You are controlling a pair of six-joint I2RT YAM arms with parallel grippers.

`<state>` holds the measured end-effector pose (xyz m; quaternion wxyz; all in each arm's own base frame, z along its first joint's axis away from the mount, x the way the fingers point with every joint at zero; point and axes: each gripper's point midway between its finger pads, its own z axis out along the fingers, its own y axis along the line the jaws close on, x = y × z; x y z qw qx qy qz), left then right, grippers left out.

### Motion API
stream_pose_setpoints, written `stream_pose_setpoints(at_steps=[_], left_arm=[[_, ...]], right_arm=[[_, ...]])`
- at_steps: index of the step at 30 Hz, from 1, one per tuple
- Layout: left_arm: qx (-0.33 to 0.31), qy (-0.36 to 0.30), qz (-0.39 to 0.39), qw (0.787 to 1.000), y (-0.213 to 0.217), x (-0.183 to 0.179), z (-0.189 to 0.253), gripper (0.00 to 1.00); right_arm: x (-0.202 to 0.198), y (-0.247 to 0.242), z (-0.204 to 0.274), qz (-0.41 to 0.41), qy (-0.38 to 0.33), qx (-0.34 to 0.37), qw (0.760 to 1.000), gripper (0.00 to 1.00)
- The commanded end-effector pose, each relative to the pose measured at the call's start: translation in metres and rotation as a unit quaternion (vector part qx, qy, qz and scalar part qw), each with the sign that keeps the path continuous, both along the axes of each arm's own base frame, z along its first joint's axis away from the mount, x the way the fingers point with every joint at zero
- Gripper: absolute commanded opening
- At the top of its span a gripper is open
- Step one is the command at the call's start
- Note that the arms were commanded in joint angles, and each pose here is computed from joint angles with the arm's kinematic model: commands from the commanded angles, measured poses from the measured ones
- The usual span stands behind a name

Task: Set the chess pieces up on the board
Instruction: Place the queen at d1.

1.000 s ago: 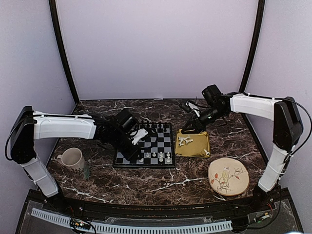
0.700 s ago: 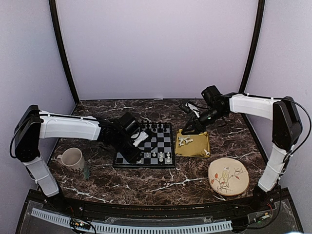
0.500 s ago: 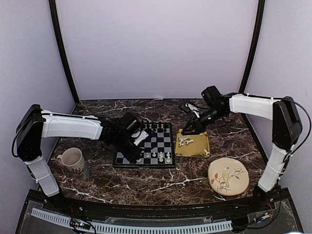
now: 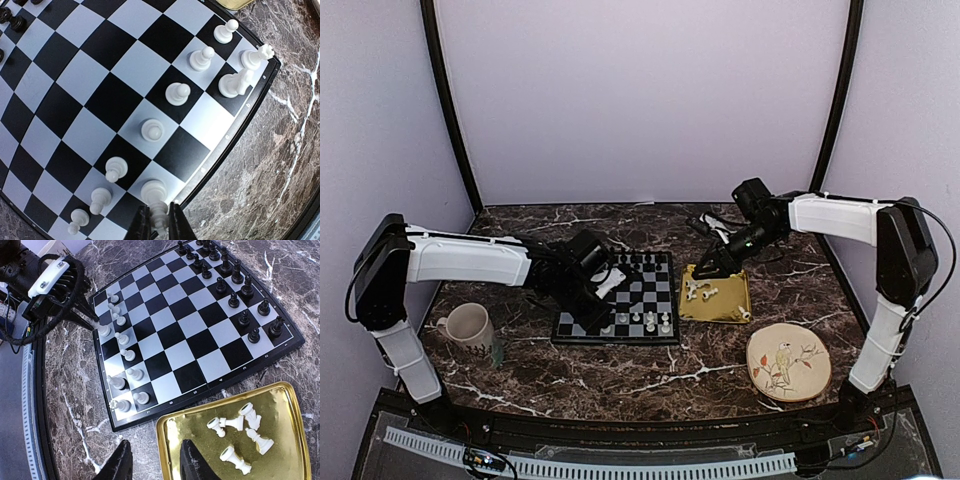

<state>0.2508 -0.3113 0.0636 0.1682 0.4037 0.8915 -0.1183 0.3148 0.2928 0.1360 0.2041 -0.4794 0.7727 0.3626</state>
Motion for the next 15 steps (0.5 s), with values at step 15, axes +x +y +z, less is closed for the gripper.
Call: stream_pose_setpoints(at_steps=[15], left_arm=[[0.0, 0.012, 0.003, 1.0, 0.0, -0.006, 0.011, 0.32]], right_arm=[[0.001, -0.002, -0.006, 0.001, 0.004, -0.006, 1.0, 0.33]])
